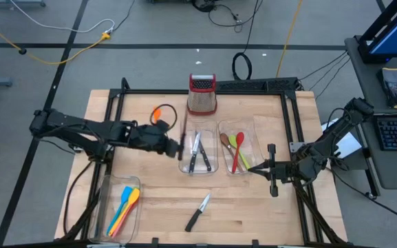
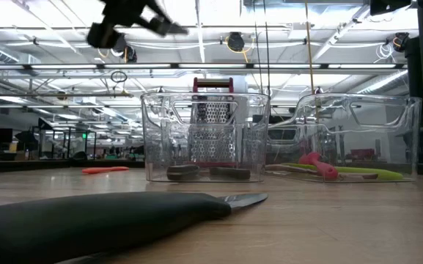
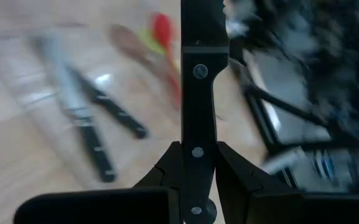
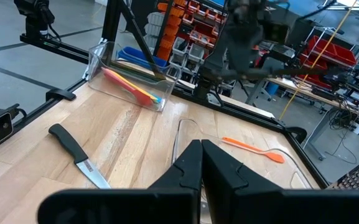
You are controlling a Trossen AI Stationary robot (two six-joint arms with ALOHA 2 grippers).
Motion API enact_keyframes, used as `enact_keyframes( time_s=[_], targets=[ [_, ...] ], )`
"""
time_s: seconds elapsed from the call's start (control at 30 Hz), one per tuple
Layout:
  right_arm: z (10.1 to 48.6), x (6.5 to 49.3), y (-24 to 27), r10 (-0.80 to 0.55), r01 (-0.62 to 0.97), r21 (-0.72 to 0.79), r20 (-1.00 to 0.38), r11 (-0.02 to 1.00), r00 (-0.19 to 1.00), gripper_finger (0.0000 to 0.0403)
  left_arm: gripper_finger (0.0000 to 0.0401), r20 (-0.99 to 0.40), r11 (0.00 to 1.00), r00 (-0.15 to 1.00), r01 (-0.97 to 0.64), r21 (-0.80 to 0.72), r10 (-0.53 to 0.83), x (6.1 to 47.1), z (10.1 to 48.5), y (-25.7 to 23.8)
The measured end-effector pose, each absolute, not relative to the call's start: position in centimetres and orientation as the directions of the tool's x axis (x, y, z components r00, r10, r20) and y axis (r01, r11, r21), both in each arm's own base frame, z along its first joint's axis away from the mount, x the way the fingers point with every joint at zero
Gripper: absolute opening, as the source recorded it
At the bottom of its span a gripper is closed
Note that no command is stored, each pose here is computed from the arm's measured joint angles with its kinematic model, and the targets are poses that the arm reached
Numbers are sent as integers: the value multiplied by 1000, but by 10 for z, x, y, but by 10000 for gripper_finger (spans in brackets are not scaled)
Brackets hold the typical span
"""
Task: Pick & Place Kitchen Items
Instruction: Put the black knife into the middle transparent bin
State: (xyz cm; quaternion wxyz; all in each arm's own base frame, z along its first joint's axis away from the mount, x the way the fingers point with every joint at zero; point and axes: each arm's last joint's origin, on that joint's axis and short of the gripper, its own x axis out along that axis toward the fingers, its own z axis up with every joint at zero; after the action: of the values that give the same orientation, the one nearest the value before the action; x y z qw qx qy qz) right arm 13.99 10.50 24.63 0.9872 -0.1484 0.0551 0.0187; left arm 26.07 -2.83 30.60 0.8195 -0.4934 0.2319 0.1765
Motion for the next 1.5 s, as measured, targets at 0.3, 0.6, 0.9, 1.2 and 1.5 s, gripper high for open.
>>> enact_keyframes(
  time_s=[0.3, 0.6, 0.9, 1.2, 1.5],
  targets=[
    [246, 140, 105, 20, -55, -294, -119, 954, 993, 0, 48, -345, 681, 917, -124, -722, -199, 295, 306, -65],
    [246, 140, 105, 20, -54, -295, -119, 954, 993, 0, 48, -152, 723, 882, 256, -642, -447, 320, 300, -91],
    [246, 140, 105, 20, -55, -296, -120, 954, 993, 0, 48, -243, 647, 916, 23, -762, -319, 325, 286, -88],
    [246, 140, 105, 19, -54, -297, -119, 953, 993, 0, 48, -509, 486, 856, -408, -773, -92, 321, 258, -69],
    [246, 140, 105, 18, -53, -312, -114, 949, 993, 0, 48, -654, 468, 756, -573, -673, -15, 333, 256, -50]
  ],
)
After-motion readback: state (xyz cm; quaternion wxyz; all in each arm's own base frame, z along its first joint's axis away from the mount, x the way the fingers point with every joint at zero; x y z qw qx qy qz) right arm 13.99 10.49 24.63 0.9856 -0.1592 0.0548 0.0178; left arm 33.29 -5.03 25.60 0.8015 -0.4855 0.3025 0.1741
